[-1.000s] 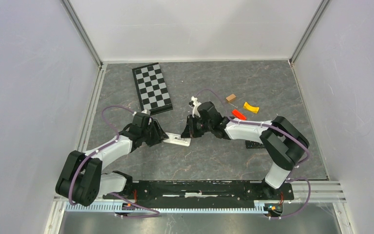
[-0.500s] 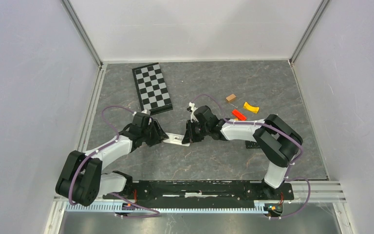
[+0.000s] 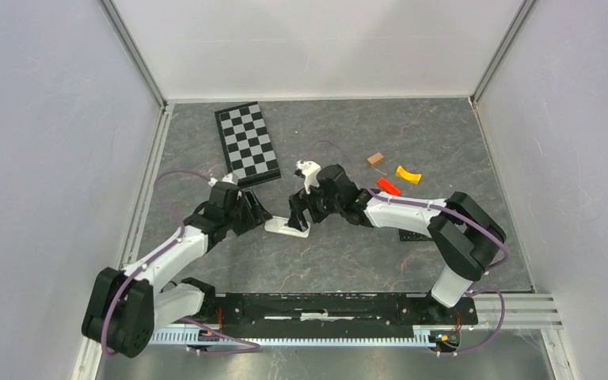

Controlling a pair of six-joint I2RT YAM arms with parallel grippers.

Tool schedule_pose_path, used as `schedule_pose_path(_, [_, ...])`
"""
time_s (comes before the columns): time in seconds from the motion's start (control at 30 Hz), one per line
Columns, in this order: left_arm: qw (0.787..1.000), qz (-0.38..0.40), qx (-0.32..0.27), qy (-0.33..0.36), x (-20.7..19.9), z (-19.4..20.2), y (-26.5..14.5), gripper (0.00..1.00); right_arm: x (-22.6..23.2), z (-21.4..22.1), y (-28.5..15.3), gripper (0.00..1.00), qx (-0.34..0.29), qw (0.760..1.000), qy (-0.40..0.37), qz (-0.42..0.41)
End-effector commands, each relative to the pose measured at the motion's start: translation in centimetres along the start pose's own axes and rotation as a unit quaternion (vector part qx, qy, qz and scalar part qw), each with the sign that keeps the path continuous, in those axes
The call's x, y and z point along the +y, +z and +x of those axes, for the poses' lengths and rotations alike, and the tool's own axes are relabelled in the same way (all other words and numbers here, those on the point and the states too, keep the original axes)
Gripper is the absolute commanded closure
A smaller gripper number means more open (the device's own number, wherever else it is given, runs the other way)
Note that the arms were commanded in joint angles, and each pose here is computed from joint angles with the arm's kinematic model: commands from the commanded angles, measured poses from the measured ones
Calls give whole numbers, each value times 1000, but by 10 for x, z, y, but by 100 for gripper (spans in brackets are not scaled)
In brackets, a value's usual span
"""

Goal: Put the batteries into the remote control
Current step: Load the battery cover into the remote control, then move the remote control to the center of the board.

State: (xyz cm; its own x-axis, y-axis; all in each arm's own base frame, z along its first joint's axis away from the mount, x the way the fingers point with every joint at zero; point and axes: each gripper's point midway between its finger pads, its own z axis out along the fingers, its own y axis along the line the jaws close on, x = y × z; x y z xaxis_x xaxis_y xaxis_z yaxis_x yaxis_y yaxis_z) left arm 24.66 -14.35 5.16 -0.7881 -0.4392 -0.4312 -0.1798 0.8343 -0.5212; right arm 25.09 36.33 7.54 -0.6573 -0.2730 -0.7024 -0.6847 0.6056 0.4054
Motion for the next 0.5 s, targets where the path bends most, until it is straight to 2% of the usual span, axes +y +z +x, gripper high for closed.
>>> schedule_pose_path(0.0, [997,-16,-74,2,-5,-33,-23,27,-7,-18,2,2,13,975,-221,32])
schedule_pose_path(0.13, [989,-48,-140,-10,6,-54,-49,13,-3,-10,13,2,52,952,-301,32])
schedule_pose_path(0.2, [982,-73,-173,-17,16,-63,-65,1,-3,-6,19,2,70,942,-325,35])
schedule_pose_path(0.37, [968,-89,-235,-5,20,-83,-99,0,-3,8,38,2,116,926,-358,32])
schedule_pose_path(0.47, [964,-95,-250,-1,20,-89,-114,0,-6,12,47,9,128,925,-355,34])
